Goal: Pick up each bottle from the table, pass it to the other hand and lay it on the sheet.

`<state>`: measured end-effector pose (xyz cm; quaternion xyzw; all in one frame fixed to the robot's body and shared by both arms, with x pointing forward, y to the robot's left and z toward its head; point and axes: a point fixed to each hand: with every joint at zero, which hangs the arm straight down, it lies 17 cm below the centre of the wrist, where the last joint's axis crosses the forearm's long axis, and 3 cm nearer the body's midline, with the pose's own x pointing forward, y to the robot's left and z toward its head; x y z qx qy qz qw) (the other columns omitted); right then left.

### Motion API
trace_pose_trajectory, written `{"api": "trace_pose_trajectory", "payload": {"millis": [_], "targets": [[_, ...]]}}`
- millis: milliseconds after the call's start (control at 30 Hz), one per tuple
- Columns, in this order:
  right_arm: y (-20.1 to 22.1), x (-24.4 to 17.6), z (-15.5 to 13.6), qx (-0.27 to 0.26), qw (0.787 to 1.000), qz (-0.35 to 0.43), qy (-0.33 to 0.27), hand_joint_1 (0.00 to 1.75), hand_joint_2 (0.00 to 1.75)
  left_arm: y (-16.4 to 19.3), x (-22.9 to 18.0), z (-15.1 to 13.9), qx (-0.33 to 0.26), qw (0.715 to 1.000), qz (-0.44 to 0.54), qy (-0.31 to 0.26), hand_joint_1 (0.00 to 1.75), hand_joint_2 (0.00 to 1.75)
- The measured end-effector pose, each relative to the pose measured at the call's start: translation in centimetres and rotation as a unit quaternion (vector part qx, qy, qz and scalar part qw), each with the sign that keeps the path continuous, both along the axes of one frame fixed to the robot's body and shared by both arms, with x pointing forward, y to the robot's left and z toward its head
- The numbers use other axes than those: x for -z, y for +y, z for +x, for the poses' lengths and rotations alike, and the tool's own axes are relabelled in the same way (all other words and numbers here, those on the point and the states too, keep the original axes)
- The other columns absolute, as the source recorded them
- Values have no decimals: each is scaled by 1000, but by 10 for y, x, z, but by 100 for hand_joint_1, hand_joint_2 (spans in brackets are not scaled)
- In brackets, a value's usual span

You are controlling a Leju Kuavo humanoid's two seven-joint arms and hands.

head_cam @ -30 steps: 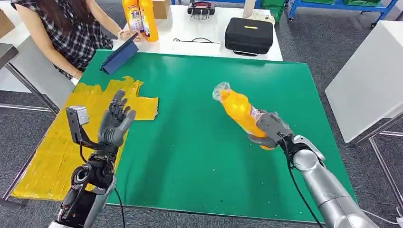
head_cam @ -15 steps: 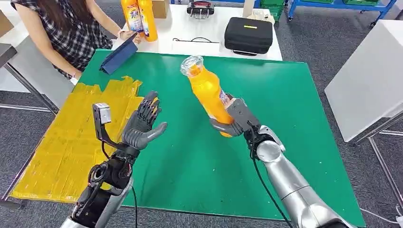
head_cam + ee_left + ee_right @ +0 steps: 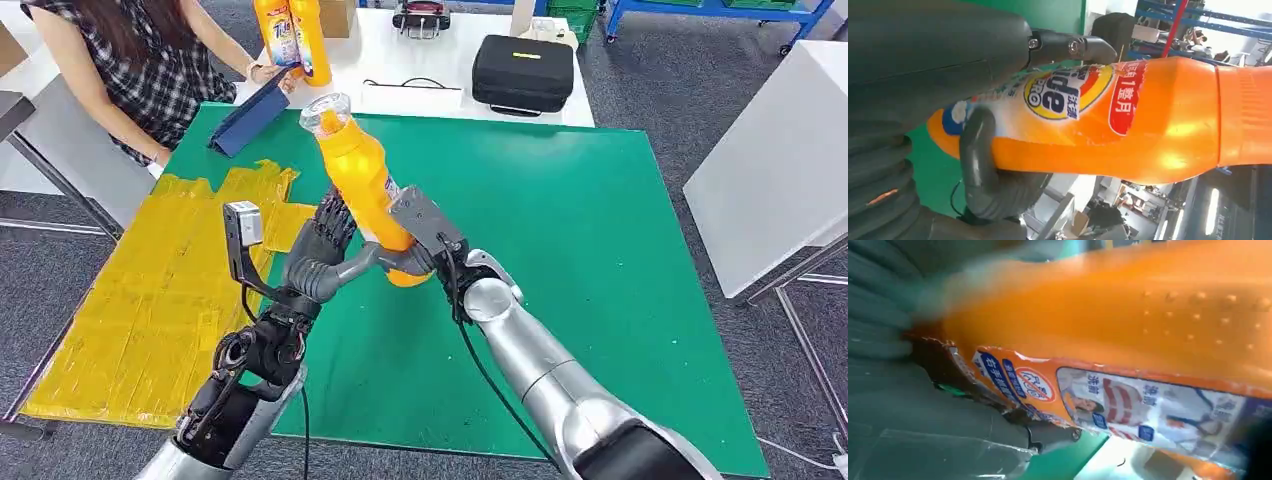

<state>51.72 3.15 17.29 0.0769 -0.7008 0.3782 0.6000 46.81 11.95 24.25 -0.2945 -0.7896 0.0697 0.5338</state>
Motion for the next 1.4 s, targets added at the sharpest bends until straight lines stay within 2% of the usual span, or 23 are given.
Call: {"api": "trace_pose_trajectory", "payload": {"millis": [333,800,1000,1233,1400], "targets": [[27,11,-13,-17,1000,-18,9,175,175,3,2,2,-9,1000,-5,5,0,175],[38,19,-21,-27,999,-29,16,175,175,6,5,4,-26,1000,6,8,0,175],[47,27,-27,-29,996,-80,-4,175,175,10,14,10,-94,992,87,7,0,175],[50,32,-29,-34,993,-116,-18,175,175,10,19,13,-99,989,109,15,0,175],[54,42,-34,-37,983,-175,-38,175,175,7,32,16,-94,988,121,33,0,175]]}}
